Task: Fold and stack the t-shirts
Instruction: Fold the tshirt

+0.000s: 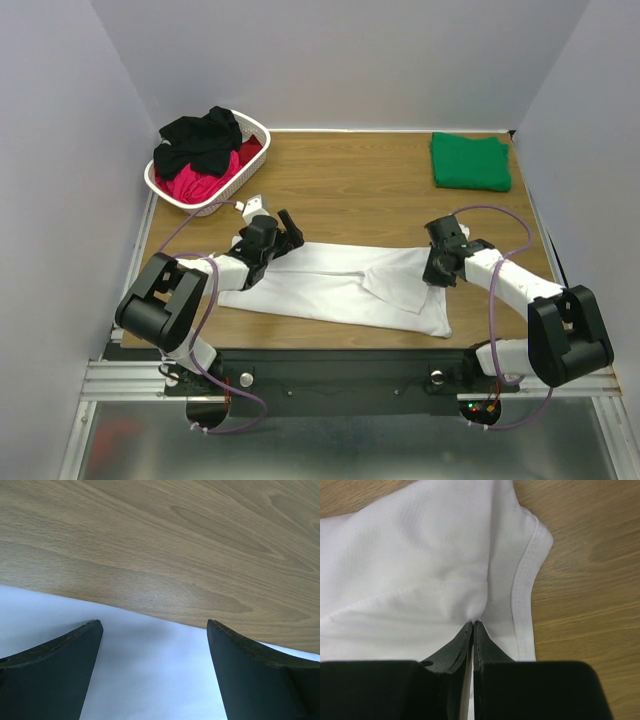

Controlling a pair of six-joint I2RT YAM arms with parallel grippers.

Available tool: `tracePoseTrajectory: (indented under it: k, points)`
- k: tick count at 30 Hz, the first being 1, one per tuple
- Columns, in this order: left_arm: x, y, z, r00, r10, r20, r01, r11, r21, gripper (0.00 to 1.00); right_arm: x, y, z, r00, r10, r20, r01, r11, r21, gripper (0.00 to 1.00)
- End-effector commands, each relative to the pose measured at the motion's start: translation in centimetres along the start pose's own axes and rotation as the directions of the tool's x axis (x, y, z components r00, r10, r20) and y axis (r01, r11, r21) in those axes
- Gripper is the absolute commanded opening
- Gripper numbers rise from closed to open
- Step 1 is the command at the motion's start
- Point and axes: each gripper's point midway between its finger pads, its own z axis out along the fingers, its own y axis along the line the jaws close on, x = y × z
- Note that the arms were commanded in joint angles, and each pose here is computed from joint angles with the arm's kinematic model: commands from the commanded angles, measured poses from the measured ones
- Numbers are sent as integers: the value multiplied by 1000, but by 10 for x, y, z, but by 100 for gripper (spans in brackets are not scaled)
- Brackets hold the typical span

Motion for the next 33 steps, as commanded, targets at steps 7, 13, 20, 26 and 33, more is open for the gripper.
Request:
tracePoseTrajectory:
  k: [7,13,20,26,33]
  points:
    - [11,29,-3,999,22,-48,-26,997,-77,99,-3,-5,-2,1000,-2,24,1,999,39,9]
    - [10,31,-4,999,20,-46,-24,997,-74,98,-3,-9,-1,1000,6,23,-8,998,61,10]
    - [7,30,-5,999,16,-39,-18,997,-71,98,5,-9,-4,1000,-10,20,8,995,101,11]
    - [5,26,-3,999,15,-41,-17,998,-60,98,13,-5,-7,1000,-21,3,20,994,105,12]
    - [-6,18,-6,1000,17,-12,-17,999,-38,98,1,1,-18,999,-26,37,22,996,84,59]
